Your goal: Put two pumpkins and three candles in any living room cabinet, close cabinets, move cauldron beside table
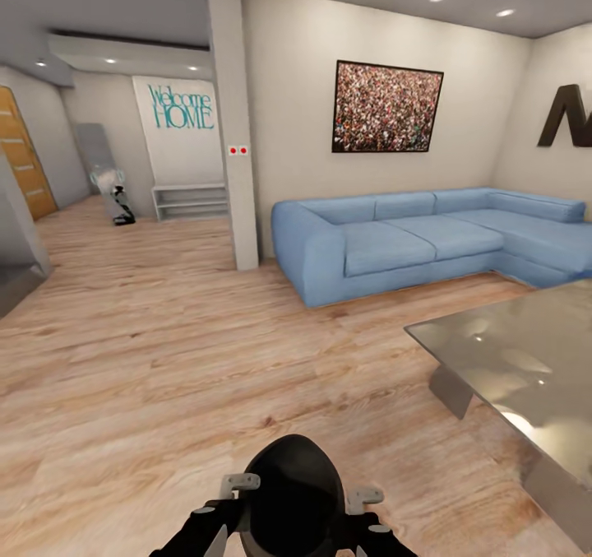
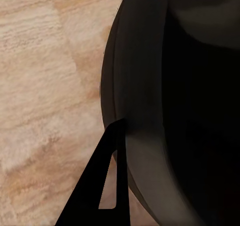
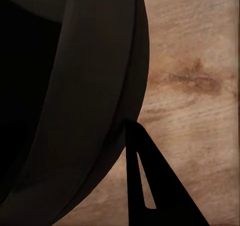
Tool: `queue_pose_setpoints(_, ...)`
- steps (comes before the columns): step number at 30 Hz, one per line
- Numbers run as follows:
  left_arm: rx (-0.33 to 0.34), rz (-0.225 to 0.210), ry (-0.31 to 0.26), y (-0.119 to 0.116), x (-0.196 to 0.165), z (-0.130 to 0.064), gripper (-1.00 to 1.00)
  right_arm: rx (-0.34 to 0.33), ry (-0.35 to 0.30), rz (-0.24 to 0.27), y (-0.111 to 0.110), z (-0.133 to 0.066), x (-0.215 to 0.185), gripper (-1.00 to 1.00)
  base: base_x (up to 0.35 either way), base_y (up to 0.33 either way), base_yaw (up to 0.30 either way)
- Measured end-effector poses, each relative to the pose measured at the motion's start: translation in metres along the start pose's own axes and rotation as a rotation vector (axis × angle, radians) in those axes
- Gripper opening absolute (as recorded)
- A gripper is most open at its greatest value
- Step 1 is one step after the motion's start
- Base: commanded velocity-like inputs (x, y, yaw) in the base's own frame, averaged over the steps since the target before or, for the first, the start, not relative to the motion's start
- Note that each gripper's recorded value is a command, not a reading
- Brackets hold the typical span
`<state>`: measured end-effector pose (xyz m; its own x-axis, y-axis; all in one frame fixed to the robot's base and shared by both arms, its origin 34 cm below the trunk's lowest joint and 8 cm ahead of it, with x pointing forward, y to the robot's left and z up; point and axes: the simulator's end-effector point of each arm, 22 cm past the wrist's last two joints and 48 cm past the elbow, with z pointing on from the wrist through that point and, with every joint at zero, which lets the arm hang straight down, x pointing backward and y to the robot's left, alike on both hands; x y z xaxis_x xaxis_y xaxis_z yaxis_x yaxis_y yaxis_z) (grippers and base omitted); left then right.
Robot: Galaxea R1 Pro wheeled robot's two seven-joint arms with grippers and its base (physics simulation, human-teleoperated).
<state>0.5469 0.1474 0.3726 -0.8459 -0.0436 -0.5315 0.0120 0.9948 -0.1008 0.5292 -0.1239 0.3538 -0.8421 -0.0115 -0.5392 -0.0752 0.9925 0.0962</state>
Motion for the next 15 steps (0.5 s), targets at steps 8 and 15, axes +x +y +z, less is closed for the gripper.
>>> queue_pose_setpoints(8,0.0,0.0,-0.003,0.0,-0.0014,-0.0007,-1.0,0.0,-0.003,-0.001,0.0002,-0.0007,-0.0015,-1.0,0.0,0.261,-0.279)
queue_pose_setpoints(15,0.0,0.001,-0.006,-0.0001,-0.0028,-0.0014,-1.0,0.0,-0.006,-0.001,0.0003,-0.0013,-0.0028,-1.0,0.005,0.282,-0.275)
